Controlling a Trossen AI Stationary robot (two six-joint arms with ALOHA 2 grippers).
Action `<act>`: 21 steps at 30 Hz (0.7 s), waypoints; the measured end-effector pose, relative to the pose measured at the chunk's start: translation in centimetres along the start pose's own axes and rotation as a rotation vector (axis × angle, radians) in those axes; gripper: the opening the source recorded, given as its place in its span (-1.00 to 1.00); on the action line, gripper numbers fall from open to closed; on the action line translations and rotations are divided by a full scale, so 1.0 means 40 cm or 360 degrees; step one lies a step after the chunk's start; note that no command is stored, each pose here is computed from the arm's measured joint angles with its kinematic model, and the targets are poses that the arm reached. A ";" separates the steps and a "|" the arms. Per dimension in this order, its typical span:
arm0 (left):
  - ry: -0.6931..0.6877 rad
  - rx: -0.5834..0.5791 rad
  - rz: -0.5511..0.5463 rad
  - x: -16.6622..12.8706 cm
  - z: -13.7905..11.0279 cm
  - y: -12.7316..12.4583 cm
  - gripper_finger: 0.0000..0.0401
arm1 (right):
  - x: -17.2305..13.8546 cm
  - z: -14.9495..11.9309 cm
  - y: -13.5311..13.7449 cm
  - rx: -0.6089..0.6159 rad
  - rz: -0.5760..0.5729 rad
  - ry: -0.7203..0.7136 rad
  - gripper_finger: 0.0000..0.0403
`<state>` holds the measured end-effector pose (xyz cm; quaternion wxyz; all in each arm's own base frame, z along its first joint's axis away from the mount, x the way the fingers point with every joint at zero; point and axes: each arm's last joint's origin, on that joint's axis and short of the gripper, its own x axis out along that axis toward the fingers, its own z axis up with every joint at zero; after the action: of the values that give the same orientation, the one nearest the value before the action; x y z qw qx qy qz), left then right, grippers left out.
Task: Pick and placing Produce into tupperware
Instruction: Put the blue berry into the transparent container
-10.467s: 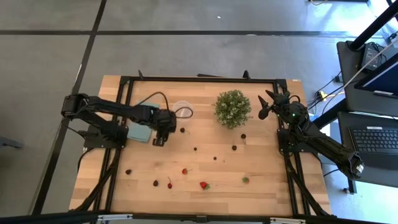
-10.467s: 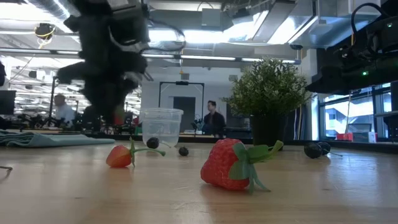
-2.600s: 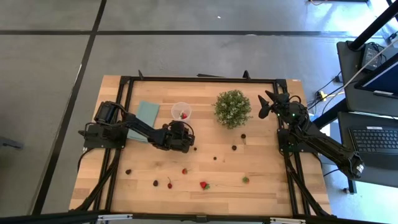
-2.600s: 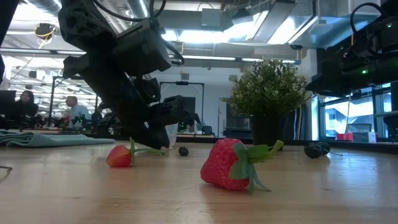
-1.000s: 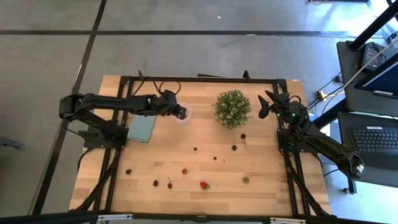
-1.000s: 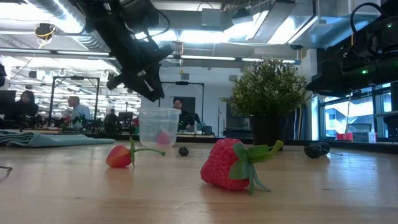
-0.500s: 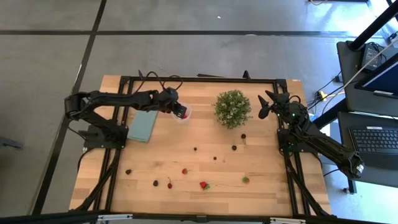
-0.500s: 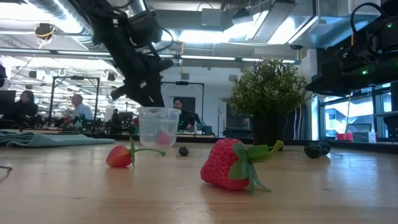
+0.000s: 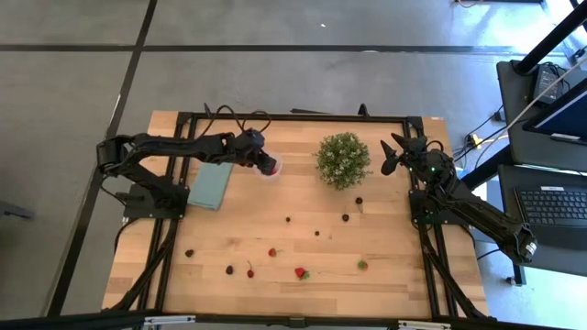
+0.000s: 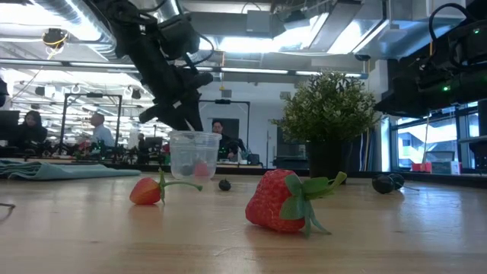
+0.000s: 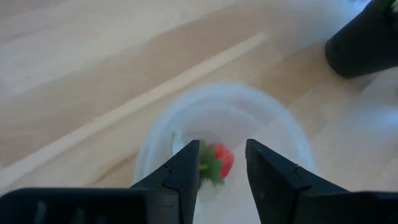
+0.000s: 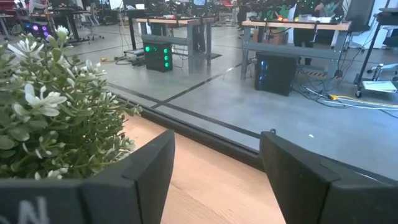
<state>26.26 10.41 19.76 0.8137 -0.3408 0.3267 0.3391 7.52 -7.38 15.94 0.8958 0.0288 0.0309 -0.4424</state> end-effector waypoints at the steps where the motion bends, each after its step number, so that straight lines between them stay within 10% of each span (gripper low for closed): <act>1: -0.0028 -0.0004 -0.0021 0.000 0.004 -0.003 -0.42 | 0.000 0.000 0.000 0.0000 0.0000 0.0000 0.18; 10: -0.0496 0.0195 -0.0493 -0.064 0.079 -0.061 -0.51 | 0.000 0.000 0.000 0.0004 0.0000 0.0000 0.18; 21: -0.0753 0.0906 -0.1007 -0.211 0.059 -0.136 -0.62 | 0.000 0.000 0.000 0.0010 0.0000 0.0000 0.18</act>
<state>26.50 6.52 29.32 0.9897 -0.1008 0.0930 0.0403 7.52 -7.38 15.94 0.8958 0.0315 0.0294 -0.4424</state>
